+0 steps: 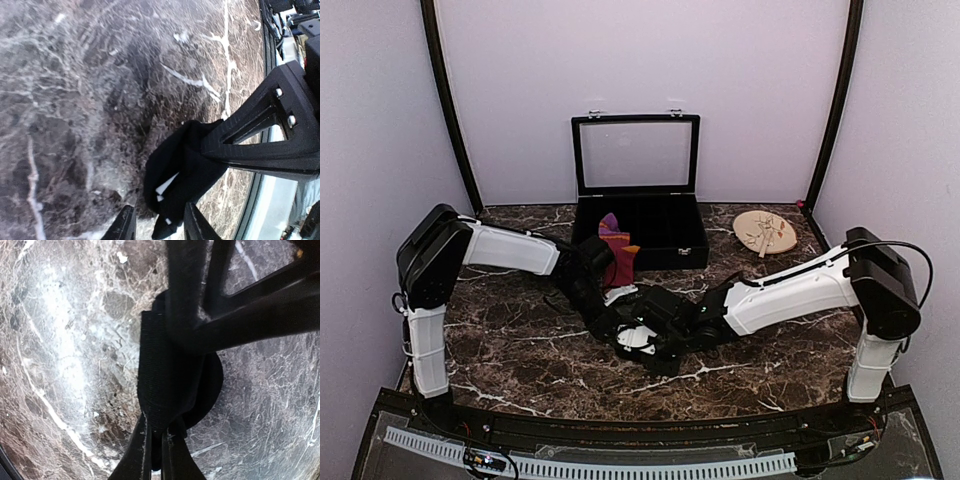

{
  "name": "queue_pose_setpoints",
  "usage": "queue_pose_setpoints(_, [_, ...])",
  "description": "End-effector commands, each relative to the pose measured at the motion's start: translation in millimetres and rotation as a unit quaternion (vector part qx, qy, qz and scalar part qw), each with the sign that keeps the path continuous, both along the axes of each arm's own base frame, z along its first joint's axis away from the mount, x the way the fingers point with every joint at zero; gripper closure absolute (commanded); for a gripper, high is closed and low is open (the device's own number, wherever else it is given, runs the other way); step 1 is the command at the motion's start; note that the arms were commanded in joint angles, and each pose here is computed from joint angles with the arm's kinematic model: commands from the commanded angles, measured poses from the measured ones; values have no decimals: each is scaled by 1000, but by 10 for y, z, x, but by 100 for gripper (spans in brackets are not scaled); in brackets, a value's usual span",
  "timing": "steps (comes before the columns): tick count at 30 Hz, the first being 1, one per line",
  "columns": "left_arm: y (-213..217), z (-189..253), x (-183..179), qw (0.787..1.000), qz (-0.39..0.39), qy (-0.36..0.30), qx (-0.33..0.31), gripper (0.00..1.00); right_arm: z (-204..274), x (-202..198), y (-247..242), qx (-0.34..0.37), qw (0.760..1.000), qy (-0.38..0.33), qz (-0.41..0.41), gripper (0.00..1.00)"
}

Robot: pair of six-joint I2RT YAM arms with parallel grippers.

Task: Roll the socks
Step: Roll the sock at the center of the board.

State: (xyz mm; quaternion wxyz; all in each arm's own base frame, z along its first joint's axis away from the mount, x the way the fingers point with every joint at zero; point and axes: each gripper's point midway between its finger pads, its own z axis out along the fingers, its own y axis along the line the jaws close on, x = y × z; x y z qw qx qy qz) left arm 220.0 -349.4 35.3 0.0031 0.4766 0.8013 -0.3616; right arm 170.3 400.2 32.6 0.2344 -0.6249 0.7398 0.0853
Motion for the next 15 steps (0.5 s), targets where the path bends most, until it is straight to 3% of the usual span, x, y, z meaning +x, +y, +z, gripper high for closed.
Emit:
queue_pose_setpoints(1, [28, 147, 178, 998, 26, -55, -4, 66, -7, -17, 58, -2, 1000, 23, -6, 100])
queue_pose_setpoints(9, [139, 213, 256, 995, 58, -87, -9, 65, -88, -31, 50, -13, 999, 41, -9, 100])
queue_pose_setpoints(15, [295, 313, 428, 984, 107, -145, -3, 63, -102, -31, 57, -14, 998, 58, -13, 100])
